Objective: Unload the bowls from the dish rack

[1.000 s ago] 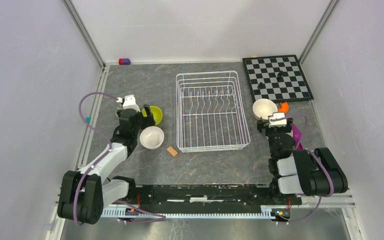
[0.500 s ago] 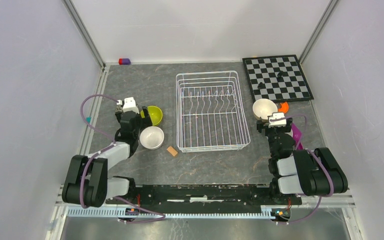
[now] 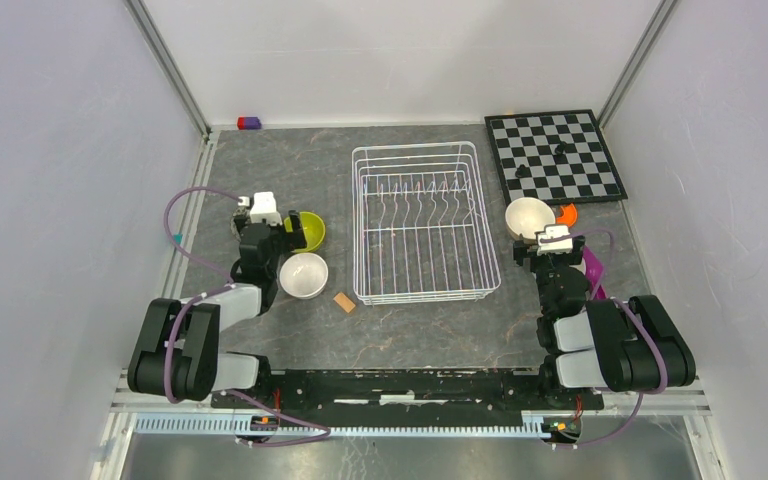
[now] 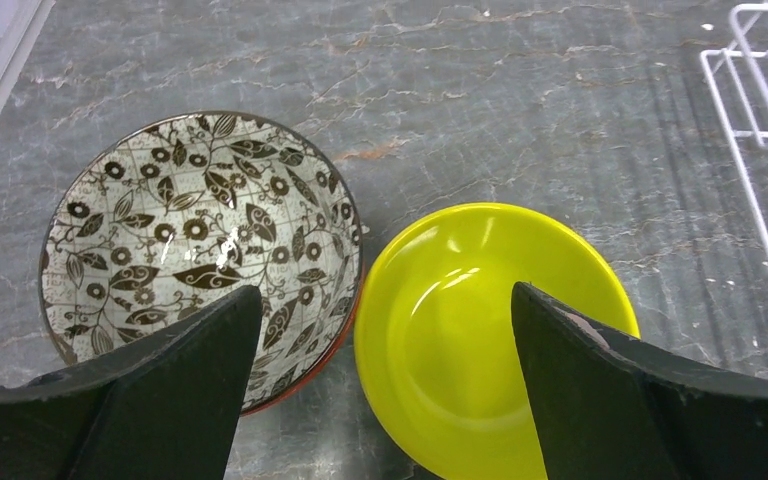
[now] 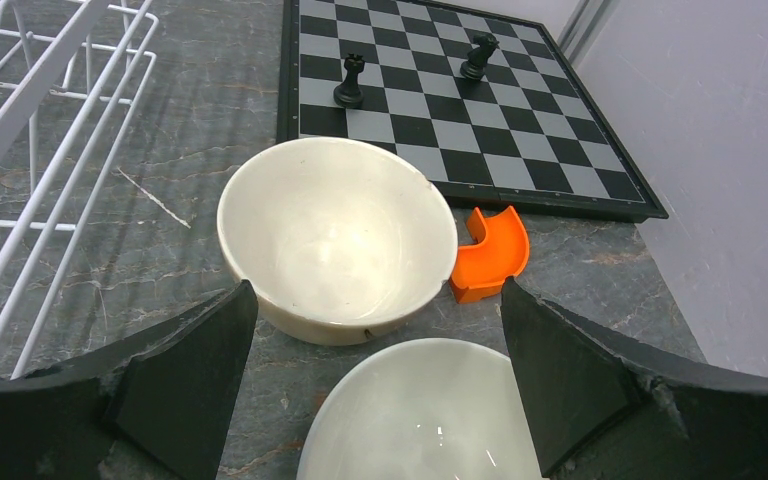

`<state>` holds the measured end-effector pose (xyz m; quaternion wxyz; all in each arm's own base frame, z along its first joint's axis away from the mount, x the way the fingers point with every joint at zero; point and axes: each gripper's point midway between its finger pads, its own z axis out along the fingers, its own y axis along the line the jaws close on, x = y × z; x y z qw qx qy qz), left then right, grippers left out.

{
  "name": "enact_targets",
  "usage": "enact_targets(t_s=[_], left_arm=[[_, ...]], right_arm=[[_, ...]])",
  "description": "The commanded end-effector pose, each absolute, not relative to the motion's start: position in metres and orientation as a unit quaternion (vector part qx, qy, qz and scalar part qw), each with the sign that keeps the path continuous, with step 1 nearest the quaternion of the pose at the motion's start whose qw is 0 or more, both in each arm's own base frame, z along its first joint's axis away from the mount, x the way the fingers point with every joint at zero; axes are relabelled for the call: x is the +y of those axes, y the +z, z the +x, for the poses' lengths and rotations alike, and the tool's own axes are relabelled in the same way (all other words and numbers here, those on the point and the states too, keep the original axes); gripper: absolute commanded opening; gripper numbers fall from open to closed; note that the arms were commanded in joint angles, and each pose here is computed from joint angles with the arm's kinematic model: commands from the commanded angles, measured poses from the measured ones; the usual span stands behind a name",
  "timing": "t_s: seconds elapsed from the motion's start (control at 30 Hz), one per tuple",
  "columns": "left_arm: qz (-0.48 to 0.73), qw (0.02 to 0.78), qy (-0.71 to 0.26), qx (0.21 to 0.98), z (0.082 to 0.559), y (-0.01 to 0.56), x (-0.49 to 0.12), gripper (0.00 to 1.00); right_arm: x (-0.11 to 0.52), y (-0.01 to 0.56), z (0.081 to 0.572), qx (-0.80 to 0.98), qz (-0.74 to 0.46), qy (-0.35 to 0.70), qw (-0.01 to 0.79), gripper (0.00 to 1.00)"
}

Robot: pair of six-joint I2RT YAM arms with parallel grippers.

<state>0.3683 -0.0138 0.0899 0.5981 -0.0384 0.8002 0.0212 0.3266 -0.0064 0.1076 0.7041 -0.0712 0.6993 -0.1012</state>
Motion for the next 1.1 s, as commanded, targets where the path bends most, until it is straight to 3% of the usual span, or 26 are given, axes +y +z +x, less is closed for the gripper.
enact_targets(t_s=[0.0,0.43,0.5,0.57,1.07], left_arm=[[-0.002,0.641,0.027,0.767,0.374,0.107,-0.014,1.0],[-0.008,0.65,0.037,0.759,0.377,0.09,-0.007,1.0],[-0.01,0.651,0.037,0.758,0.377,0.09,-0.007,0.95],[-0.012,0.652,0.039,0.757,0.377,0.09,-0.006,1.0],[-0.017,0.651,0.041,0.758,0.377,0.091,-0.005,1.0]], right_arm=[[-0.008,0.085,0.301,0.716,-0.082,-0.103,0.686,0.98],[-0.008,0.086,0.302,0.715,-0.082,-0.103,0.686,0.98],[-0.008,0.085,0.301,0.716,-0.082,-0.103,0.686,0.98],[-0.008,0.085,0.302,0.716,-0.082,-0.103,0.686,0.98],[-0.008,0.085,0.301,0.716,-0.082,-0.103,0.686,0.98]])
